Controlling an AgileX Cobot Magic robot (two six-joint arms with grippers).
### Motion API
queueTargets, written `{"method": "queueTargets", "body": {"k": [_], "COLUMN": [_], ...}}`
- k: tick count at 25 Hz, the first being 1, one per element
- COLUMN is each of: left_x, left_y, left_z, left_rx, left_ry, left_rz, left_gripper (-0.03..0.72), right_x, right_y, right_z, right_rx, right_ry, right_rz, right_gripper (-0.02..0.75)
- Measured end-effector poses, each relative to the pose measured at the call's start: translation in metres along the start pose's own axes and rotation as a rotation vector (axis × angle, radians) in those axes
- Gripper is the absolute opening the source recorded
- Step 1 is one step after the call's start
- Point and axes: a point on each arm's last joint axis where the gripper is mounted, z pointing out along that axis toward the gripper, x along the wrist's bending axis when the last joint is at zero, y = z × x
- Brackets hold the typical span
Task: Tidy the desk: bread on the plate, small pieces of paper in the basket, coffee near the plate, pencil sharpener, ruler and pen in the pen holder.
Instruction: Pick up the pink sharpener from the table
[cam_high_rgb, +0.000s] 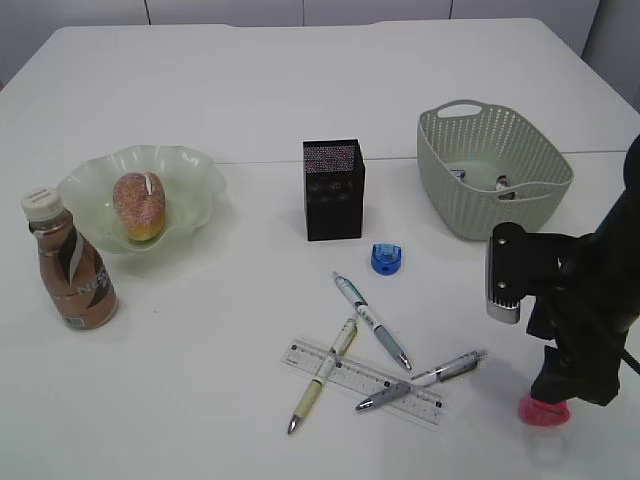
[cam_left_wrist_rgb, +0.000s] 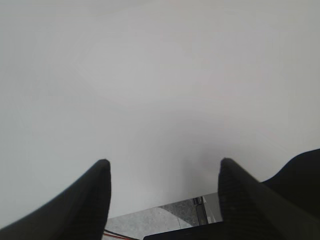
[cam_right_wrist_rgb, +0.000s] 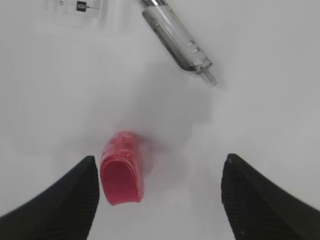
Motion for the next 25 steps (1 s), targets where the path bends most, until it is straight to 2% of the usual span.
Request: {"method": "queueTargets", "body": {"k": [8, 14, 25], "left_x": [0.000, 0.000, 0.000], "left_y": [0.000, 0.000, 0.000], "left_z": [0.000, 0.000, 0.000], "left_rx": [0.000, 0.000, 0.000], "left_ry": [0.002, 0.002, 0.003], "left_rz": [0.001, 0.001, 0.001], "left_gripper": [0.486, 0.486, 0.486], "right_x": [0.001, 0.012, 0.009], "right_y": [-0.001, -0.008, -0.007], "right_z": [-0.001, 0.008, 0.008], "right_rx": [0.001, 0.018, 0.002], "right_ry": [-0.022, 0.020, -0.020], "right_rz": [-0.010, 0.000, -0.014], "right_gripper": [0.587, 0.585, 0.584]}}
